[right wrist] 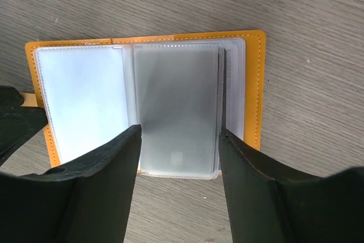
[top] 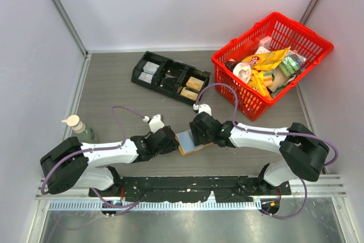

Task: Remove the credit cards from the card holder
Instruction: Remove the credit card from the card holder.

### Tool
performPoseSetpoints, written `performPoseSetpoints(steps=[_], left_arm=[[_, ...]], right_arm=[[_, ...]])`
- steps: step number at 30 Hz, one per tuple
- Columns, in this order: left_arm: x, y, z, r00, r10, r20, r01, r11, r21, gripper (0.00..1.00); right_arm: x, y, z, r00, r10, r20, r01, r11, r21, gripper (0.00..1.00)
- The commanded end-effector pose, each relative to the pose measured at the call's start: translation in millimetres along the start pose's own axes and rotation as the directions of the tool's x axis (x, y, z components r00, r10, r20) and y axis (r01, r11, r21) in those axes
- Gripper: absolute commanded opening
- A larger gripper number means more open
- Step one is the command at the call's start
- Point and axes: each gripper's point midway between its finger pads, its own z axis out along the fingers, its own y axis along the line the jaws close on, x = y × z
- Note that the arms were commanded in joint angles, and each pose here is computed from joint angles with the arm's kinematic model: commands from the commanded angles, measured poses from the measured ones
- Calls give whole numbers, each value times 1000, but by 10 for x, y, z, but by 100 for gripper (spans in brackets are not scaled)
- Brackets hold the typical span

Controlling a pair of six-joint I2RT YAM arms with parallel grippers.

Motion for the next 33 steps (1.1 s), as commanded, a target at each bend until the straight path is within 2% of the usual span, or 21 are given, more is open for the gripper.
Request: performPoseSetpoints(steps=[1, 14, 20, 25, 33], left_arm=[[50, -41, 4, 1000, 14, -26, -14, 1000, 8, 45], [57, -67, 6, 999, 19, -31, -18, 1000, 14, 45], [70, -74, 8, 999, 19, -34, -19, 1000, 16, 45], [67, -80, 7, 999, 20, -34, -20, 1000, 18, 46], [46, -83, -12, 1000, 11, -25, -11, 1000, 23, 46]], right_arm=[[-60, 70, -18, 1000, 10, 21, -9, 1000, -27, 59], [-110, 284, -74, 999, 33, 23, -30, 990, -137, 55], [-275, 441, -241, 997, 42, 60, -28, 975, -219, 68], [-322, 552, -307, 997, 44, 66, -25, 961, -274, 71], [-297, 577, -295, 998, 46, 51, -29, 957, -287, 74]])
